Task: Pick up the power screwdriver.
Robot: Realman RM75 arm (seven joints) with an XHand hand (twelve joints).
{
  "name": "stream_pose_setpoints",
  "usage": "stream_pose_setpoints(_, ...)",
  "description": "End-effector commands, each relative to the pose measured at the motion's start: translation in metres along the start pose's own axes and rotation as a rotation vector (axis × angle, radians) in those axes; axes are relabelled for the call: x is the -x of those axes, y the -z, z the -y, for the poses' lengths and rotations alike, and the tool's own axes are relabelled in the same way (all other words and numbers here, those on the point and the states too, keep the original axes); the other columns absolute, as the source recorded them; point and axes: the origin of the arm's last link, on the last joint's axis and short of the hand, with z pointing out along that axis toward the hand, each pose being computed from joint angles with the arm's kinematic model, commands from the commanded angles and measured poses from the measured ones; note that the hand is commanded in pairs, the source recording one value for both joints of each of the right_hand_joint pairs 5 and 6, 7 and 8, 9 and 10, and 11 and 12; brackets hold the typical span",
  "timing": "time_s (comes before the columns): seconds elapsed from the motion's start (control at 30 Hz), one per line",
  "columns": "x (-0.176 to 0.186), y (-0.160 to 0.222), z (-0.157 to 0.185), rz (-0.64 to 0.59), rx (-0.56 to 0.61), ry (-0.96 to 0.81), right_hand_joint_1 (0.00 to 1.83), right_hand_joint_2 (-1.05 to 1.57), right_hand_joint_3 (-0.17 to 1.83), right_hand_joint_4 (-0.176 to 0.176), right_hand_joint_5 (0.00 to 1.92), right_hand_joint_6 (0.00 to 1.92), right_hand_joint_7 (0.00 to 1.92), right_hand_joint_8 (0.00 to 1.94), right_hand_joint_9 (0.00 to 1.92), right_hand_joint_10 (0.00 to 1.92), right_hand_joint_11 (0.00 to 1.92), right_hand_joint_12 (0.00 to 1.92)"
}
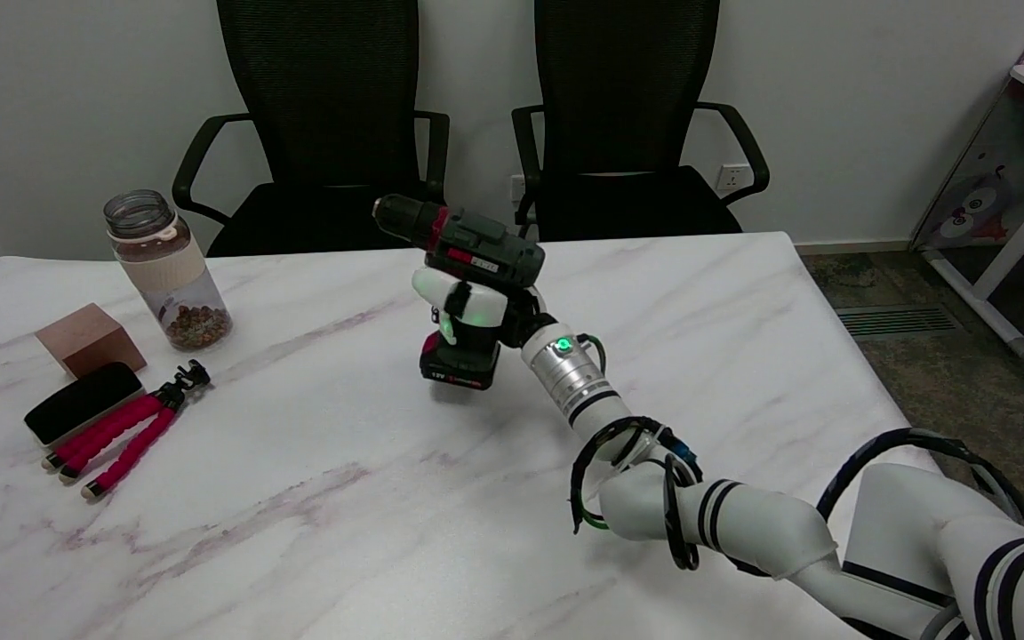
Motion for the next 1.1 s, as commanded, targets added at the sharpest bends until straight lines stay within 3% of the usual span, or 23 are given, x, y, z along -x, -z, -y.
stream_pose_setpoints(0.03, 0.006, -0.010, 0.016, 0.059, -0.037, 0.030, 0.79, 0.00, 0.84, 0.176, 1.90, 1.90, 1.90, 1.90, 1.92, 1.92, 1.92, 1.92)
stream_pose_setpoints(0.17, 0.006, -0.014, 0.021, 0.067, -0.044, 0.036, 0.77, -0.09, 0.84, 0.176, 1.92, 1.92, 1.92, 1.92, 1.92, 1.92, 1.92, 1.92)
stream_pose_setpoints(0.33, 0.005, -0.022, 0.029, 0.080, -0.057, 0.053, 0.74, 0.13, 0.56, 0.176, 1.92, 1.92, 1.92, 1.92, 1.92, 1.92, 1.92, 1.92)
stream_pose_setpoints(0.77, -0.036, -0.030, 0.083, 0.109, -0.170, 0.134, 0.93, 0.88, 0.85, 0.176, 1.92, 1.92, 1.92, 1.92, 1.92, 1.92, 1.92, 1.92)
stream_pose_setpoints(1.1, -0.081, -0.028, 0.117, 0.095, -0.214, 0.205, 1.02, 1.08, 0.99, 0.176, 1.90, 1.90, 1.90, 1.90, 1.92, 1.92, 1.92, 1.92)
